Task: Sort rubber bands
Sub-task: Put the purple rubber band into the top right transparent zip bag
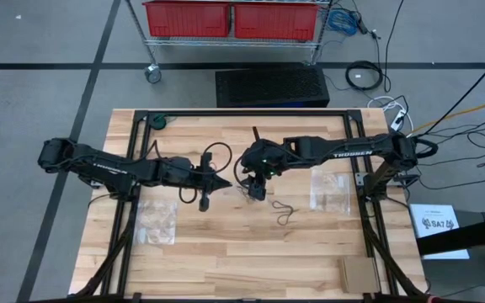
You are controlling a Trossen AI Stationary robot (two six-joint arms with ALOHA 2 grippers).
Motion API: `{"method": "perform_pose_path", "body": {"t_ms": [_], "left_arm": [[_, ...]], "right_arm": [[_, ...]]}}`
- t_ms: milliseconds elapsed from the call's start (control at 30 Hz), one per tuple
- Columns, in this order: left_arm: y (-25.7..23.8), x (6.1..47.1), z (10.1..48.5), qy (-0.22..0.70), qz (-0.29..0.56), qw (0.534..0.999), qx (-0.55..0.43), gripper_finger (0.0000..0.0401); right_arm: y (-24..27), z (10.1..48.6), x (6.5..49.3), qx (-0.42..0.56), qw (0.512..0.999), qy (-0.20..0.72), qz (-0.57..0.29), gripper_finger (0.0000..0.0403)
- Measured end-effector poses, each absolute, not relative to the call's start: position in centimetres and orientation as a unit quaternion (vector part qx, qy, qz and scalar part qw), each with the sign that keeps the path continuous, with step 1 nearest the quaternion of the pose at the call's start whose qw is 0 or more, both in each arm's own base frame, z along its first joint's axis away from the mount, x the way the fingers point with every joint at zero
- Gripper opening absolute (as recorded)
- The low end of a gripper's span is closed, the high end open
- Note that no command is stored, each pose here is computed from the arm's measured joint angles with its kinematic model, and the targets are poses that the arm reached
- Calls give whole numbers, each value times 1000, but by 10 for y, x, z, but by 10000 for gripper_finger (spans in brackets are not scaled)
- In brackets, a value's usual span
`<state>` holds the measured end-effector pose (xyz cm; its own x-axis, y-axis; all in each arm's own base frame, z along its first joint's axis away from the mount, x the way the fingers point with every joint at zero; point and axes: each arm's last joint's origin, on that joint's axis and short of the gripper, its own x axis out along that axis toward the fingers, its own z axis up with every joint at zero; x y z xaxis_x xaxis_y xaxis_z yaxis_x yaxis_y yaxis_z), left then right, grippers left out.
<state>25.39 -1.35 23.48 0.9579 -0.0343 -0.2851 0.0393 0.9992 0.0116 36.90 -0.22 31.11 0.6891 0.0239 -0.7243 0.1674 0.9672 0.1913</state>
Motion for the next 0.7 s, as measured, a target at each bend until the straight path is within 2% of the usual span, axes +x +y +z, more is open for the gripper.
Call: {"method": "perform_pose_path", "body": {"t_ms": [300,467,700], "left_arm": [[-13,254,235,144,-19,989,9,0],[-13,254,235,145,-19,989,9,0],[-13,254,234,147,-18,989,8,0]], "right_arm": [[-6,310,363,108,901,414,-72,169],[-6,328,348,116,892,430,-80,169],[28,329,330,83,868,483,-83,158]]}}
